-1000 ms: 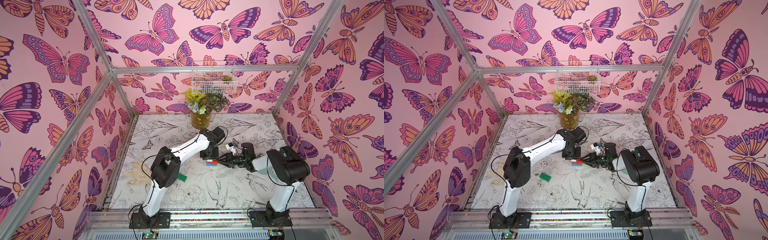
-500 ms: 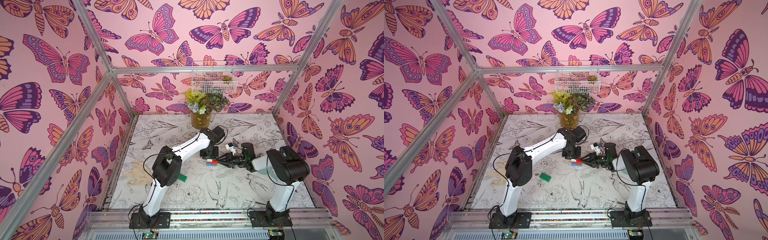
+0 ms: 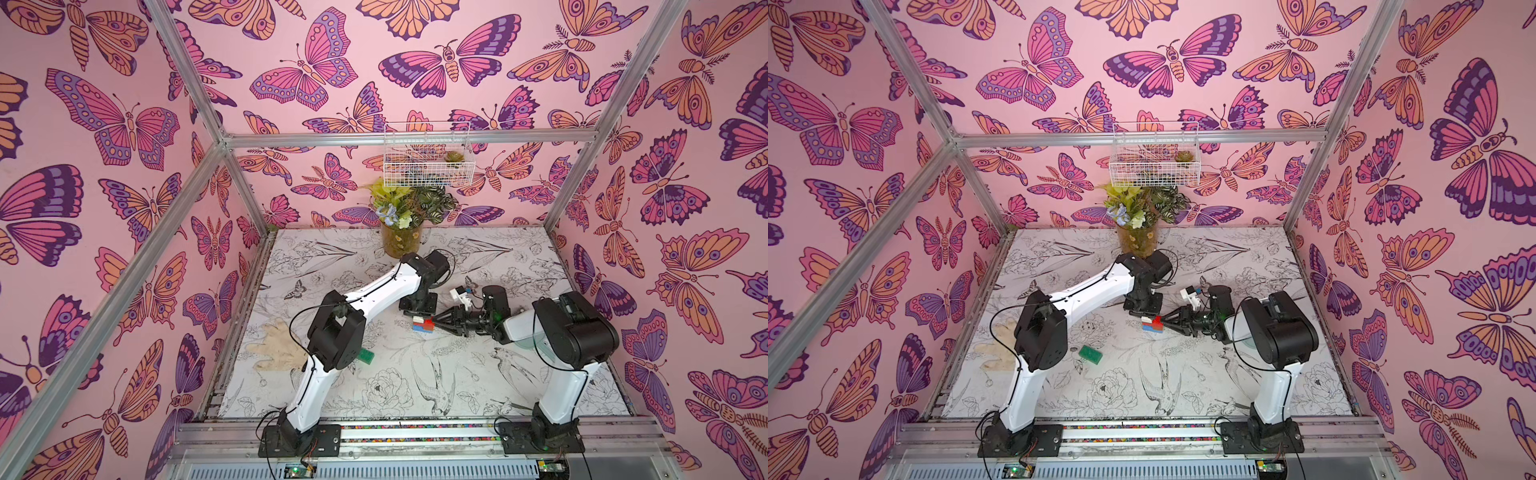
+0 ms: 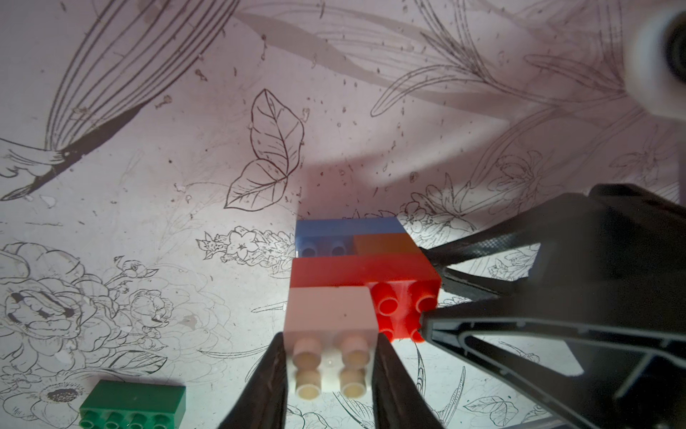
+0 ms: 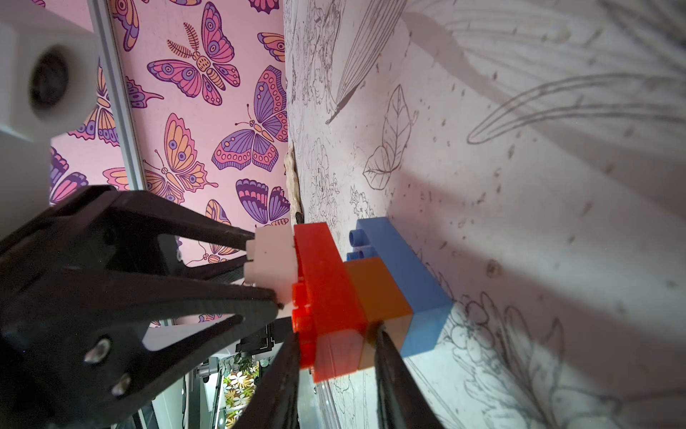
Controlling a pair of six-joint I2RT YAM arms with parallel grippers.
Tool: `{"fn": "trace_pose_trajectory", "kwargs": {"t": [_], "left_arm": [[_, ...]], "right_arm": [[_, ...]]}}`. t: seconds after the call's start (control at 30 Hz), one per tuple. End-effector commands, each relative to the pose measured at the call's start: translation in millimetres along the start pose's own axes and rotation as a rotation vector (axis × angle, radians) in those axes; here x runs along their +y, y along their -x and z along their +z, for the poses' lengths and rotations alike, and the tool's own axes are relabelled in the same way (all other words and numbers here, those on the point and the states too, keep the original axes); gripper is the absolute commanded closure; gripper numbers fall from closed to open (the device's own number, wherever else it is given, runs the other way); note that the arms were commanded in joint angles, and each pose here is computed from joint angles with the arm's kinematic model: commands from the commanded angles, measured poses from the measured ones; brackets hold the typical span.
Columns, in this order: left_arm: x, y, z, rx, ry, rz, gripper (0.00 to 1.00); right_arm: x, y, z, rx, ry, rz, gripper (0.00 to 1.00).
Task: Assemble the number 5 with lego
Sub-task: Assemble the lego brick with the lego brick.
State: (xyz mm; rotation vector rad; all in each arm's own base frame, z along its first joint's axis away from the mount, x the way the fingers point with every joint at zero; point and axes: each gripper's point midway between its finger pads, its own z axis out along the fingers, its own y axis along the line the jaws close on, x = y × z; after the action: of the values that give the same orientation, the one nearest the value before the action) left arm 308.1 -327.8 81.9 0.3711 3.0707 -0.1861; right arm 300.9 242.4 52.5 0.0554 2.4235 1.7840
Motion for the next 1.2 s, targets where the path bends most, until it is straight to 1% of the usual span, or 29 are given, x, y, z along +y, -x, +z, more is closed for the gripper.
{"fn": "trace_pose_trajectory", "kwargs": {"t": [0.0,0.23,0.37,0.47,0.73,0.87,1.17], "left_arm": [[-7.1,-22.9,55.0,0.145,-0.025,0.059,0.71],[4.0,-28.9,62.3,0.165,0.015,-0.037,0.70],[14.4,-30.9,63.6,0.155,0.081,-0.067,0.71],[16.4,-34.5,66.3,0.159,0.114,-0.069,0.71],[13.0,-36.7,69.0,0.166,0.146,-0.056,0.68],[12.1,-36.3,69.8,0.168,0.145,-0.058,0.67],[10.9,-43.9,83.6,0.210,0.133,-0.074,0.67]], "right_arm": [[-41.6,-12.9,7.0,0.000,-0.134,0.128,0.66],[-43.2,-13.2,6.1,-0.003,-0.147,0.134,0.66],[-46.5,-13.7,5.1,-0.011,-0.159,0.150,0.67],[-53.2,-17.0,5.0,-0.013,-0.182,0.174,0.67],[-71.5,-24.3,4.3,-0.026,-0.218,0.252,0.69],[-73.9,-24.8,4.7,-0.022,-0.227,0.259,0.69],[-70.7,-24.6,4.0,-0.022,-0.225,0.250,0.70]]}}
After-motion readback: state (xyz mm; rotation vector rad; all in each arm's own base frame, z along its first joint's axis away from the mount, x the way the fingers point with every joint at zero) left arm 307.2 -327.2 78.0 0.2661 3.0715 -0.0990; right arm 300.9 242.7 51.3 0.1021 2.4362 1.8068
